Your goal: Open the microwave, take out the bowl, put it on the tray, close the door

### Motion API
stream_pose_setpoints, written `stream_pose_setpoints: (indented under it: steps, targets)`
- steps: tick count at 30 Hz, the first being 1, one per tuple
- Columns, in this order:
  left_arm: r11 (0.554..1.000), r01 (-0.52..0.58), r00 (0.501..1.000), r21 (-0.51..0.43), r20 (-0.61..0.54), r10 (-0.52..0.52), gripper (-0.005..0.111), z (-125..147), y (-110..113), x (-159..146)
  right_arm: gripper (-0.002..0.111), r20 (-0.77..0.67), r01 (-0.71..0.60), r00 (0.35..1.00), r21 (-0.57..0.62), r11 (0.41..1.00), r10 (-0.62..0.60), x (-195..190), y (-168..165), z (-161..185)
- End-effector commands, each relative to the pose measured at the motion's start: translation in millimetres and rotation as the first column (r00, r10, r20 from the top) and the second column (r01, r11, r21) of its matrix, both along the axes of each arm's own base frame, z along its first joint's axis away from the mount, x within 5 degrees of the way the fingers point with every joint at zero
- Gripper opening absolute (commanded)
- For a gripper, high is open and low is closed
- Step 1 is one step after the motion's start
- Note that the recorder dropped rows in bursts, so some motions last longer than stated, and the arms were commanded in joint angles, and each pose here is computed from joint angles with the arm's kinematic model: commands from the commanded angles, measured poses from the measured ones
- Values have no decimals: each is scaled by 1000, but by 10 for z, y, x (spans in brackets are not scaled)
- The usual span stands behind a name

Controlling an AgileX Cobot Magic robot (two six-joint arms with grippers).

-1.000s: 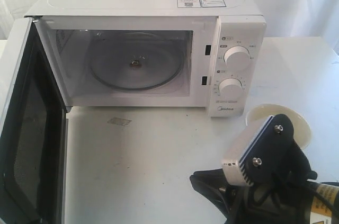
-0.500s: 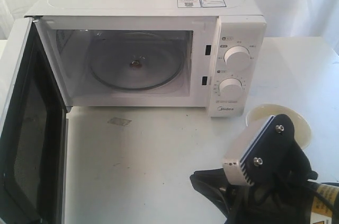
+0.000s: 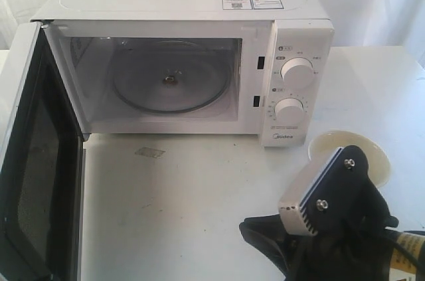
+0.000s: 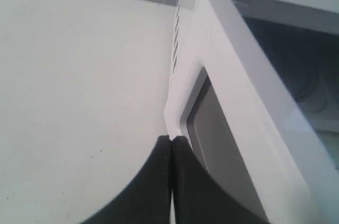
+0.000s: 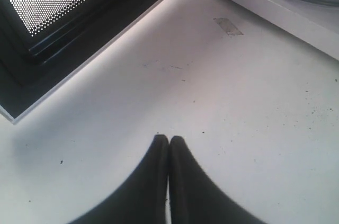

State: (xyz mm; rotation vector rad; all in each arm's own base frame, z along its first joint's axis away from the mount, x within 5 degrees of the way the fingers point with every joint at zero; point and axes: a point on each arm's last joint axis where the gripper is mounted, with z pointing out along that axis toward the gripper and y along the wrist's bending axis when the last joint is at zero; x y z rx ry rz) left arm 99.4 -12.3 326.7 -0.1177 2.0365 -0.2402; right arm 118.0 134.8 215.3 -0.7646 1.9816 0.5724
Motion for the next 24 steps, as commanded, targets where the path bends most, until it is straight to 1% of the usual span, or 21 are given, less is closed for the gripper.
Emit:
stream_pose_setpoints:
  steps: [1,2,3,6,8,9,11,12,15,16,18,20,24]
  targets:
    - [999,33,995,22,-100,-31,0,-79,-26,86,0,-25,-7,1000,-19,1000,7,-36,-22,-45]
    - [999,46,983,29,-178,-40,0,-143,-32,80,0,-26,-7,1000,-21,1000,6,-38,-24,-51]
    - [998,61,974,29,-221,-53,0,-177,-42,73,0,-25,-7,1000,-20,1000,6,-38,-24,-51]
    - [992,128,948,24,-298,-115,0,-249,-93,118,0,-20,-5,1000,-14,1000,5,-35,-22,-45]
    - [985,172,944,8,-288,-163,0,-252,-137,165,0,-20,-5,1000,-14,1000,5,-35,-22,-45]
    - [973,229,934,-26,-277,-227,0,-254,-199,212,0,-20,-5,1000,-14,1000,5,-35,-22,-45]
    - [950,309,911,-40,-274,-308,0,-273,-265,272,0,-13,-4,1000,-8,1000,4,-31,-20,-38]
    - [944,326,905,-42,-276,-325,0,-282,-279,292,0,-10,-3,1000,-5,1000,3,-29,-19,-34]
    - [943,326,898,-62,-292,-330,0,-314,-294,353,0,-16,7,1000,11,1000,-6,-26,-18,-28]
    - [938,338,896,-75,-280,-346,0,-315,-314,384,0,-16,7,1000,11,1000,-6,-26,-18,-28]
    - [930,360,894,-69,-261,-365,0,-321,-331,439,0,-13,8,1000,14,1000,-7,-24,-17,-25]
    - [934,352,898,-69,-256,-357,0,-351,-334,530,0,6,12,1000,35,999,-13,-13,-11,-2]
    - [909,406,884,-98,-212,-417,0,-379,-403,664,0,53,12,998,90,996,-16,-7,8,65]
